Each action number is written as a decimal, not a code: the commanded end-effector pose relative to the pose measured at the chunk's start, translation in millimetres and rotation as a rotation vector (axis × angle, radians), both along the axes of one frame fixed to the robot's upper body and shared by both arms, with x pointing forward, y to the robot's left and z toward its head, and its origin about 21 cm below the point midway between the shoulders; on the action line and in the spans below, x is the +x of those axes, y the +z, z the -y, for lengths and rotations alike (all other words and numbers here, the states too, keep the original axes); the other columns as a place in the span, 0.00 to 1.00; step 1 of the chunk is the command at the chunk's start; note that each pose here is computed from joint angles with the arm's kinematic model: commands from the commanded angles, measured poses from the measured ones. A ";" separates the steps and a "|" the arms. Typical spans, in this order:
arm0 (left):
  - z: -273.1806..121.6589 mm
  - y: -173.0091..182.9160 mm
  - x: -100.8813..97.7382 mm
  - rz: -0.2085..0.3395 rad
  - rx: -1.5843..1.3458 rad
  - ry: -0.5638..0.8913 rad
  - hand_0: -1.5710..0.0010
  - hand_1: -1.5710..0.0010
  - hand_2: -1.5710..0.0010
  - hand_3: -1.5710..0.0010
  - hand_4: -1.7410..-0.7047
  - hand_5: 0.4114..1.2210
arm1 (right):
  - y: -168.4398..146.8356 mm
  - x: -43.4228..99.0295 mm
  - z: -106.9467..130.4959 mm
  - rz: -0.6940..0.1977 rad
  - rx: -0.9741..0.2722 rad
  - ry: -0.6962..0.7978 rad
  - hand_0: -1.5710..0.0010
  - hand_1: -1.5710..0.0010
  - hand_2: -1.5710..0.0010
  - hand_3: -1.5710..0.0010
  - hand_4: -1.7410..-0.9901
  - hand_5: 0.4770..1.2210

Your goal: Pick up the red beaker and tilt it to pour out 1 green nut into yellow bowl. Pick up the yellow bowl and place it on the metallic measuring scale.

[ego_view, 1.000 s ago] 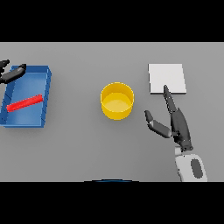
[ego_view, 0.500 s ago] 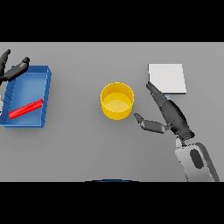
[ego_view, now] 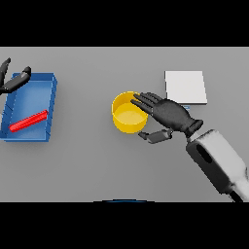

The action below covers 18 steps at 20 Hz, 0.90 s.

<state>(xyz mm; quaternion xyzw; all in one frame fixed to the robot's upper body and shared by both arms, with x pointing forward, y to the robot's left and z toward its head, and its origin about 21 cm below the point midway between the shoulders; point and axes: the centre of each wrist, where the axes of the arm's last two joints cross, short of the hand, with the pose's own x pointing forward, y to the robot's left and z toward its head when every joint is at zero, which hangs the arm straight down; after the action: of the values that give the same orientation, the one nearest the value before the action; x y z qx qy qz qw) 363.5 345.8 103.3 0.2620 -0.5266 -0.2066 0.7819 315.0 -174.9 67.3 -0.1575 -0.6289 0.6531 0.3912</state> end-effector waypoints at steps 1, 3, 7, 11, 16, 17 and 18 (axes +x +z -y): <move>-0.7 -2.5 -2.2 0.000 0.003 -0.003 1.00 1.00 1.00 1.00 0.90 0.35 | -1.0 3.2 -5.5 0.004 -0.033 0.023 1.00 1.00 1.00 1.00 0.77 0.22; -2.6 -0.3 -1.2 -0.003 -0.001 0.001 1.00 1.00 1.00 1.00 0.90 0.35 | -1.4 11.3 -13.1 -0.007 -0.085 0.066 1.00 1.00 1.00 1.00 0.78 0.22; -1.9 1.4 -3.1 0.000 -0.006 0.000 1.00 1.00 1.00 1.00 0.90 0.35 | -7.2 25.8 -27.0 -0.043 -0.179 0.128 1.00 1.00 1.00 1.00 0.78 0.23; -2.7 -0.2 -0.4 0.000 0.008 -0.001 1.00 1.00 1.00 1.00 0.90 0.36 | -9.7 33.6 -41.1 -0.085 -0.286 0.185 1.00 1.00 1.00 1.00 0.77 0.26; -4.2 -2.9 0.0 -0.012 0.010 -0.005 1.00 1.00 1.00 1.00 0.91 0.36 | -15.4 43.8 -50.8 -0.127 -0.376 0.201 1.00 1.00 1.00 1.00 0.75 0.26; -6.0 -1.1 0.4 -0.009 0.006 -0.003 1.00 1.00 1.00 1.00 0.91 0.36 | -18.3 43.6 -54.4 -0.132 -0.382 0.202 1.00 1.00 1.00 1.00 0.74 0.27; -7.1 -2.5 -1.5 -0.005 0.013 -0.006 1.00 1.00 1.00 1.00 0.91 0.36 | -17.9 46.2 -54.3 -0.130 -0.386 0.199 1.00 1.00 1.00 0.99 0.74 0.28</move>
<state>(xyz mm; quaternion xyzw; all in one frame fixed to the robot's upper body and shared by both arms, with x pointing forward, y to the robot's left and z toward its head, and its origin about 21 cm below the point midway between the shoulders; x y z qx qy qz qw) 362.0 352.9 100.6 0.2652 -0.5239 -0.2130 0.7809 361.3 -120.7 49.5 -0.1252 -0.4780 0.8053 0.3276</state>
